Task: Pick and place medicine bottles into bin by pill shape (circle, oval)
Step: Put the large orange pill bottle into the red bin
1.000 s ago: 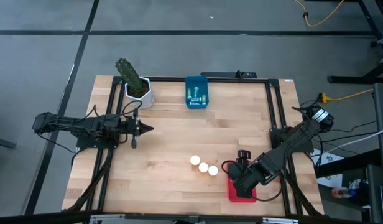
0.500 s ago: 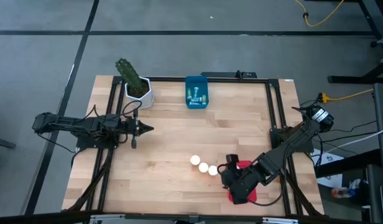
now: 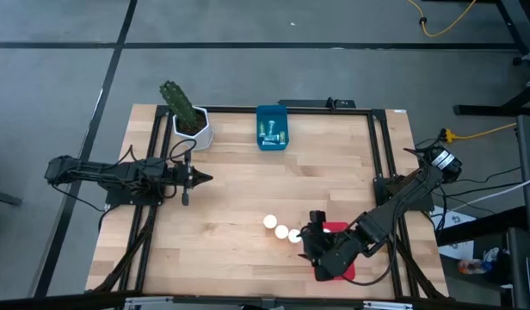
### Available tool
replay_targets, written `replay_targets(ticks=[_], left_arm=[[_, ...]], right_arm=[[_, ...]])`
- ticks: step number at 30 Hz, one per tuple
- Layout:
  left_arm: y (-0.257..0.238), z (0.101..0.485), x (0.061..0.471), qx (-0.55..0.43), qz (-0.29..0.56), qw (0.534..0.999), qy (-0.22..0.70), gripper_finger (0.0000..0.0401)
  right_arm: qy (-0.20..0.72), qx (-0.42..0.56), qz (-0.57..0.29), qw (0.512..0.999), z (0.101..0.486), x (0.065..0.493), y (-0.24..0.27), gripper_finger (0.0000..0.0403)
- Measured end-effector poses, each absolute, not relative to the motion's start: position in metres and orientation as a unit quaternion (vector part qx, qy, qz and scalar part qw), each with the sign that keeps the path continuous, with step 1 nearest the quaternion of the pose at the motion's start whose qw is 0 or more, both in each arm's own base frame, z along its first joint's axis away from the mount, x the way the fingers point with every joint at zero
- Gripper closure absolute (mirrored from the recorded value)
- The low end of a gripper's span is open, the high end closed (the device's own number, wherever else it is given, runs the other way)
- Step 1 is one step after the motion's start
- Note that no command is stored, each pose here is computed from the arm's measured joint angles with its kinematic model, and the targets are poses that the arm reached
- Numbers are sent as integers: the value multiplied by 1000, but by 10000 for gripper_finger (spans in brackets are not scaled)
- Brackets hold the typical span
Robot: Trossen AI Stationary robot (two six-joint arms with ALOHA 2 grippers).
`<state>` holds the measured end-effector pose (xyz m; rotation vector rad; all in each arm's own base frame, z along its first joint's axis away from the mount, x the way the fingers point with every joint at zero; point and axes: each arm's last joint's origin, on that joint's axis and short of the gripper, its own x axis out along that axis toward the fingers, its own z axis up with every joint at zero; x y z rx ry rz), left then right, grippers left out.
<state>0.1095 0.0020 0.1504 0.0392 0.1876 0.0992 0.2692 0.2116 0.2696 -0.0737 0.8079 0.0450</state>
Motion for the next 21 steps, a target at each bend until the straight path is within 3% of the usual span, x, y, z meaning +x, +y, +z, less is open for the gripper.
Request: replay_targets(ticks=[9,14,21], left_arm=[[2,150,110,20,49,994,94,401],[2,150,110,20,49,994,94,401],[2,150,110,19,50,994,94,401]], right_arm=[[391,25,-50,919,268,274,200,134],[408,24,-50,911,260,280,199,107],[455,37,-23,890,242,286,203,104]])
